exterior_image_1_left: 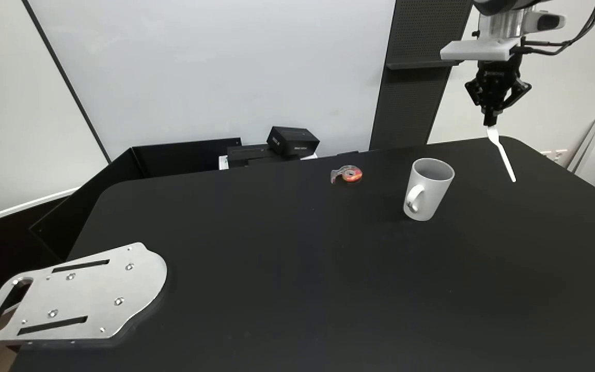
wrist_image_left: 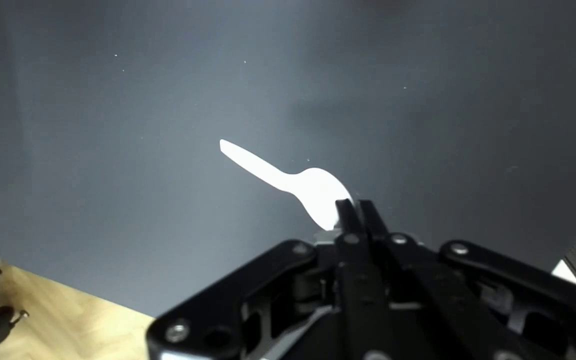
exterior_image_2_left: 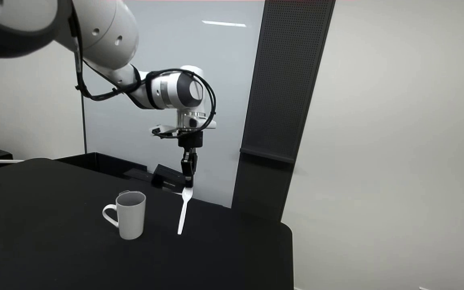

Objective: Pick the spoon from the cup and put it on the table

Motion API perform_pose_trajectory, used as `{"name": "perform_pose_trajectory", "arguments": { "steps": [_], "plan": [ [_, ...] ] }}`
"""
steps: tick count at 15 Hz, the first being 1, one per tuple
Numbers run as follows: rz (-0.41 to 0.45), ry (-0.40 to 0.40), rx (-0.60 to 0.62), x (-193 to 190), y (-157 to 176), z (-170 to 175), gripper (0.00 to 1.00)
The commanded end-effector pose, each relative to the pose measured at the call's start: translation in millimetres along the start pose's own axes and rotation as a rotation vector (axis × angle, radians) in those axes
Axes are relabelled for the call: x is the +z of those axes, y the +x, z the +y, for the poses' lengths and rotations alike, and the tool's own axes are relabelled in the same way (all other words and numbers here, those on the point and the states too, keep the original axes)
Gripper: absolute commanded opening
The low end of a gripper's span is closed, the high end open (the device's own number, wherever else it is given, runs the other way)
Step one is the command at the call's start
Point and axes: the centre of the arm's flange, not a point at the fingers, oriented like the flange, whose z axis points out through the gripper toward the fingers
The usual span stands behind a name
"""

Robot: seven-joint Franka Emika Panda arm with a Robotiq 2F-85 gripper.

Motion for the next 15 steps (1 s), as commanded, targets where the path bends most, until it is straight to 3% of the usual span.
{"name": "perform_pose_trajectory", "arguments": {
  "steps": [1, 9, 10, 13, 15],
  "plan": [
    [-0.108, -0.052, 0.019, 39.5, 18.5, -5.9, 0.01],
    [-0.116, -0.169, 0.059, 130.7, 33.4, -4.9, 0.01],
    [-0.119, -0.168, 0.058, 130.9, 31.4, -4.6, 0.29],
    [-0.087, -0.074, -0.01, 90.9, 11.3, -0.6, 0.42],
    [-0.014, 0.045, -0.06, 42.6, -6.0, 0.7, 0.56]
  ]
}}
